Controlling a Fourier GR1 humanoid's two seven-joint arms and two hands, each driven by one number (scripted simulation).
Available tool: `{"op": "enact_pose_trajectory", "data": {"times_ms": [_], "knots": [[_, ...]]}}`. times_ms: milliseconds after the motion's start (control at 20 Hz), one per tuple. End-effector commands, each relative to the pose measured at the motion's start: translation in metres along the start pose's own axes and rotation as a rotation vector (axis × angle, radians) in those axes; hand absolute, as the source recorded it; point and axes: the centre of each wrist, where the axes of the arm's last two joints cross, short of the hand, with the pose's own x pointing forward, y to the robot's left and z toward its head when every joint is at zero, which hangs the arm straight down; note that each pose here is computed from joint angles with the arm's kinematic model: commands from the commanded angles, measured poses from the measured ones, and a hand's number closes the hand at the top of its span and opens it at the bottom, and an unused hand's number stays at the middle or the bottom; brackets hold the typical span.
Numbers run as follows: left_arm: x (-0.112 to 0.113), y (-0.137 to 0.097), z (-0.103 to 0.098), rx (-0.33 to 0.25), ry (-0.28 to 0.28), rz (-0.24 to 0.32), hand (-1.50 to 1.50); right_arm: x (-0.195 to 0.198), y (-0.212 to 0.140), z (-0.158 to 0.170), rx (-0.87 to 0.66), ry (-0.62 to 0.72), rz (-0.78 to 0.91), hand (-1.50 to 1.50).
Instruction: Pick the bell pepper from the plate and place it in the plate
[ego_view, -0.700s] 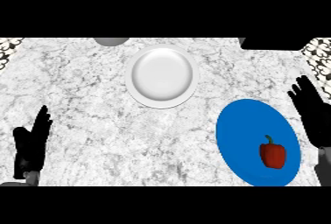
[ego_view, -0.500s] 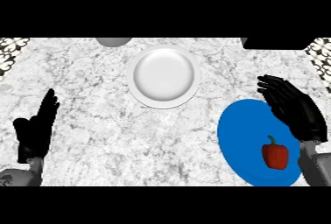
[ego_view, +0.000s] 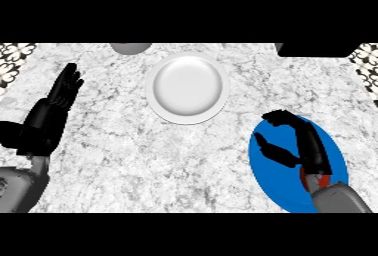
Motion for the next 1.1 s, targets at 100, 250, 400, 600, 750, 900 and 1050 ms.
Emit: {"op": "enact_pose_trajectory", "data": {"times_ms": [100,250,400,600,750,900,1050], "knots": [[0.012,-0.004,-0.004,-0.030,-0.025,0.014,0.00,-0.010,0.059,0.038,-0.209,-0.109,-0.133,-1.50],[0.019,-0.005,-0.025,-0.023,-0.041,0.014,0.00,0.006,0.051,0.050,-0.246,-0.197,-0.125,-1.50],[0.033,-0.008,0.003,-0.033,-0.046,0.026,0.00,0.018,0.027,0.045,-0.294,-0.192,-0.019,-1.50],[0.011,0.009,-0.004,-0.015,-0.024,0.000,0.00,0.031,-0.015,0.047,-0.228,-0.085,0.202,-1.50],[0.023,0.021,-0.014,-0.013,-0.014,-0.002,0.00,0.029,-0.037,0.043,-0.111,0.093,0.346,-1.50],[0.016,0.017,-0.005,-0.013,-0.020,0.001,0.00,0.030,-0.056,0.045,-0.026,0.260,0.494,-1.50],[0.016,0.013,-0.008,-0.022,-0.023,0.017,0.00,0.047,-0.061,0.047,0.095,0.378,0.604,-1.50]]}}
